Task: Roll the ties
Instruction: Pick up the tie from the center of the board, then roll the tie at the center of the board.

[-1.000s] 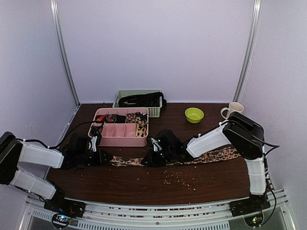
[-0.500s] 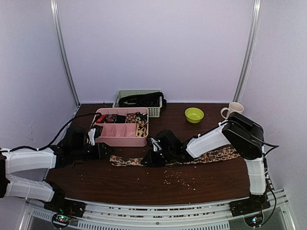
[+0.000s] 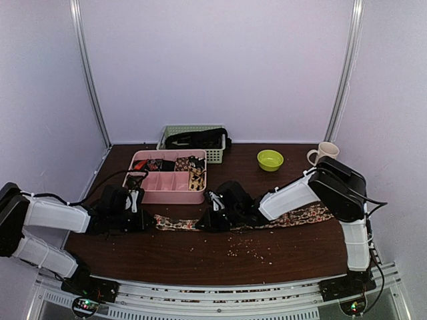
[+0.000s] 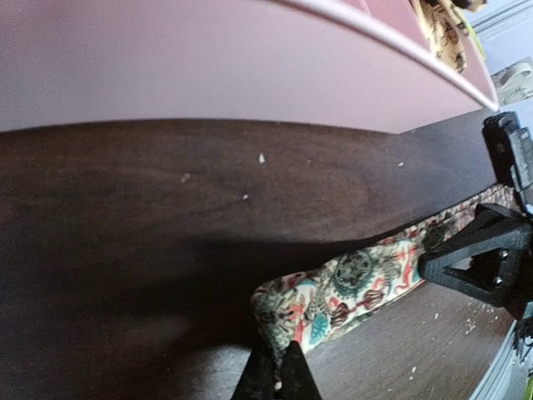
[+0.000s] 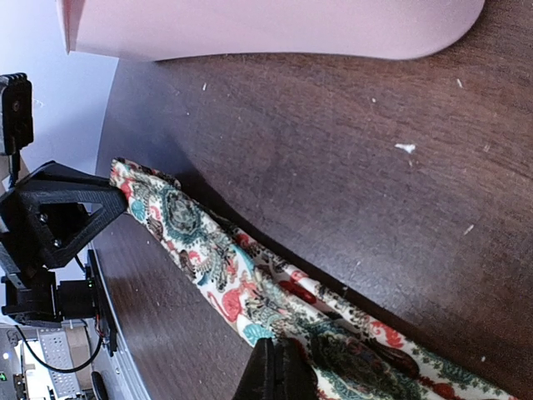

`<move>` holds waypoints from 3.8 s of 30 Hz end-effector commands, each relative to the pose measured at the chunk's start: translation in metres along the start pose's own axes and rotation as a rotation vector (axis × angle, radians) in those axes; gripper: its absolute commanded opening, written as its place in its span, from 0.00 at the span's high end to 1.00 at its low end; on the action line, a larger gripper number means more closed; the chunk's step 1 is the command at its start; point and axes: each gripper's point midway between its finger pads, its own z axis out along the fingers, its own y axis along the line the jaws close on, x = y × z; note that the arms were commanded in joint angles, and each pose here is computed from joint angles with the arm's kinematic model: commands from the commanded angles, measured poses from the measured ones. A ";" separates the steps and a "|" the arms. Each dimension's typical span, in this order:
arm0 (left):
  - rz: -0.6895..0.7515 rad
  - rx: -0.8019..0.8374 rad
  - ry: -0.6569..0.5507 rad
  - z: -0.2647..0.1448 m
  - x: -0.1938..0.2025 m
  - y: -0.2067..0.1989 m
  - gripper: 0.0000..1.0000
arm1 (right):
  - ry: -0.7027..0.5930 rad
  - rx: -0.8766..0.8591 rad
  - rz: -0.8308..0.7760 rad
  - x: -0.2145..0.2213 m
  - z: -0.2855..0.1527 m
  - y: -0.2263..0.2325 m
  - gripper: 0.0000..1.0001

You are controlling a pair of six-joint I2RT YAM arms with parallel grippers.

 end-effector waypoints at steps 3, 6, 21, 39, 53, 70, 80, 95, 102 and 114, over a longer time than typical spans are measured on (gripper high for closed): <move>0.096 0.186 -0.145 -0.019 -0.034 -0.064 1.00 | 0.029 0.057 0.030 0.015 0.008 -0.021 0.99; 0.146 0.231 -0.152 -0.020 -0.038 -0.093 1.00 | 0.029 0.053 0.033 0.015 0.010 -0.020 0.99; 0.188 0.418 -0.097 0.019 -0.025 -0.158 1.00 | -0.103 -0.129 0.039 -0.014 -0.045 0.020 0.86; 0.193 0.501 -0.033 0.073 -0.008 -0.191 1.00 | -0.193 -0.251 0.131 -0.033 -0.097 0.009 0.50; 0.104 0.535 -0.003 0.086 0.015 -0.172 0.68 | -0.133 -0.116 0.118 -0.026 -0.078 -0.013 0.51; 0.166 0.623 -0.069 0.061 0.003 -0.182 0.53 | -0.052 0.044 0.084 -0.012 -0.046 -0.040 0.84; 0.577 0.396 -0.063 0.038 -0.005 -0.151 0.20 | -0.056 0.099 0.049 -0.012 -0.054 -0.048 1.00; 1.177 0.332 0.045 0.066 0.010 -0.135 0.20 | -0.056 0.064 0.004 -0.024 -0.056 -0.035 1.00; 1.219 0.337 0.103 0.096 0.015 -0.131 0.21 | -0.056 0.043 -0.004 -0.025 -0.058 -0.031 1.00; 1.122 0.363 0.146 0.105 0.039 -0.117 0.56 | -0.084 -0.021 0.012 -0.035 -0.068 -0.019 0.74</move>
